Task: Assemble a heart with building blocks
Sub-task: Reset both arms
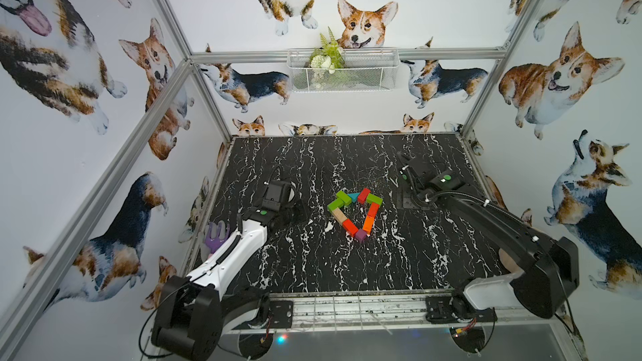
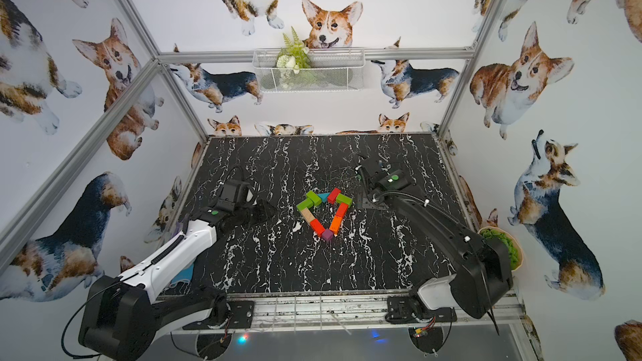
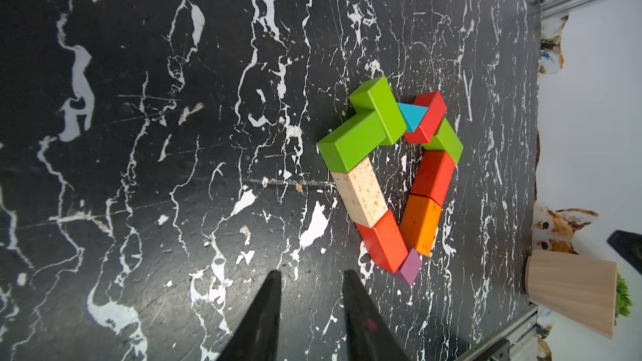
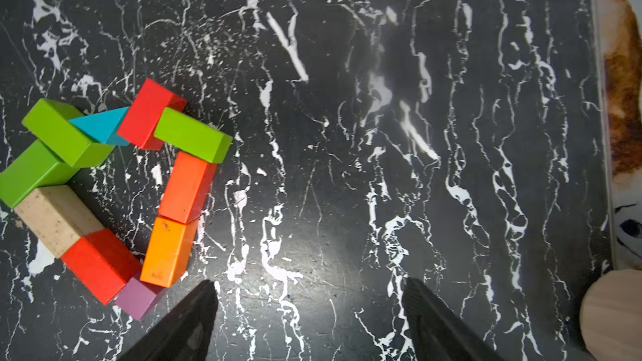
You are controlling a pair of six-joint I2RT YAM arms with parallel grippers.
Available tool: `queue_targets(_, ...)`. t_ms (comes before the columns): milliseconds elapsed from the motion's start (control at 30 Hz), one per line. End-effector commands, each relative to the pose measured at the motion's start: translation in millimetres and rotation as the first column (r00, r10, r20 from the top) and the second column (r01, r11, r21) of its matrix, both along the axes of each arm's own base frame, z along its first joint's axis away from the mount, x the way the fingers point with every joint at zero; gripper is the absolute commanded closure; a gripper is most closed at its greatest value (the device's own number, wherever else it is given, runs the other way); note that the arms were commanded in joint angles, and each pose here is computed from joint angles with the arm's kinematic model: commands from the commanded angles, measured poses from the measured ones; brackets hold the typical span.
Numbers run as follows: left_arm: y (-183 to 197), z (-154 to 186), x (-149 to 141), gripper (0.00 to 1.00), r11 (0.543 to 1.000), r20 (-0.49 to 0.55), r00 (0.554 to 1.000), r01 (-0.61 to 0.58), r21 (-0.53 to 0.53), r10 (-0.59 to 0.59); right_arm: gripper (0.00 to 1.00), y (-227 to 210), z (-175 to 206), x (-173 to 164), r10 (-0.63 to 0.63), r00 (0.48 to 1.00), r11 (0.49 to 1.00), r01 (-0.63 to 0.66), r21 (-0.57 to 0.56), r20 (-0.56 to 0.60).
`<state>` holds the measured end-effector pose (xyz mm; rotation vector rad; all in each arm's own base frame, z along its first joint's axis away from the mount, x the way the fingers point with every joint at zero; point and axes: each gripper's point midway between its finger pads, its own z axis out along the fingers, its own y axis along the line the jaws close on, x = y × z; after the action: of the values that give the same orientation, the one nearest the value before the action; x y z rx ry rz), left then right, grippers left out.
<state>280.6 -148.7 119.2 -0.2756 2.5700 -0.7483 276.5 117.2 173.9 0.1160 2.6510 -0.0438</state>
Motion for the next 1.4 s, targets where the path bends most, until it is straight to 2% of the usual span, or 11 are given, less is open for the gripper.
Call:
queue_targets(0,8.6,20.6,0.7,0.66,0.999,0.058,0.998,-0.008,0.042,0.005,0.13,-16.4,12.1,-5.9,-0.024,0.993,0.996,0.014,0.092,0.112)
queue_targets(267,70.7,130.1,23.5,0.49,0.939,0.448,0.89,-0.224,0.261,0.088,0.07,-70.1,55.0,-3.0,-0.216,0.854,0.976,0.192,0.1,0.474)
queue_targets(433,128.6,156.4,25.8,0.22,0.791,0.714,0.681,-0.523,0.318,0.163,0.05,-86.7,53.5,8.0,-0.192,0.714,0.975,0.214,0.05,0.673)
queue_targets(467,140.4,147.1,24.8,0.0,0.748,0.746,0.64,-0.584,0.316,0.184,0.0,-85.0,52.5,10.1,-0.126,0.693,0.984,0.178,0.0,0.709)
queue_targets(600,176.3,129.8,18.5,0.0,0.588,0.856,0.48,-0.754,0.293,0.189,0.0,-113.8,45.7,10.9,-0.129,0.629,0.94,0.324,-0.107,0.766)
queue_targets(667,188.0,109.3,24.8,0.0,0.54,0.861,0.486,-0.769,0.341,0.147,0.0,-135.0,26.1,13.7,-0.169,0.644,0.886,0.431,-0.172,0.746)
queue_targets(733,203.6,78.4,35.6,0.0,0.511,0.803,0.575,-0.744,0.431,0.16,0.0,-154.5,8.3,14.9,-0.2,0.66,0.832,0.504,-0.23,0.724)
queue_targets(900,206.0,17.9,61.6,0.0,0.583,0.718,0.679,-0.648,0.49,0.151,0.0,-200.0,-27.4,6.5,-0.283,0.635,0.737,0.623,-0.261,0.719)
queue_targets(1067,182.9,1.7,84.4,0.0,0.706,0.696,0.717,-0.515,0.487,0.042,0.0,-176.6,-34.8,35.2,-0.201,0.637,0.9,0.419,-0.116,0.744)
queue_targets(1233,168.6,-7.4,100.9,0.0,0.776,0.639,0.769,-0.401,0.487,-0.004,0.0,-159.1,-60.3,68.5,-0.159,0.659,0.961,0.273,-0.037,0.735)
queue_targets(1367,162.9,-19.2,102.2,0.0,0.806,0.719,0.695,-0.442,0.394,0.029,0.0,-125.9,-80.5,89.0,0.006,0.722,0.995,0.062,-0.073,0.692)
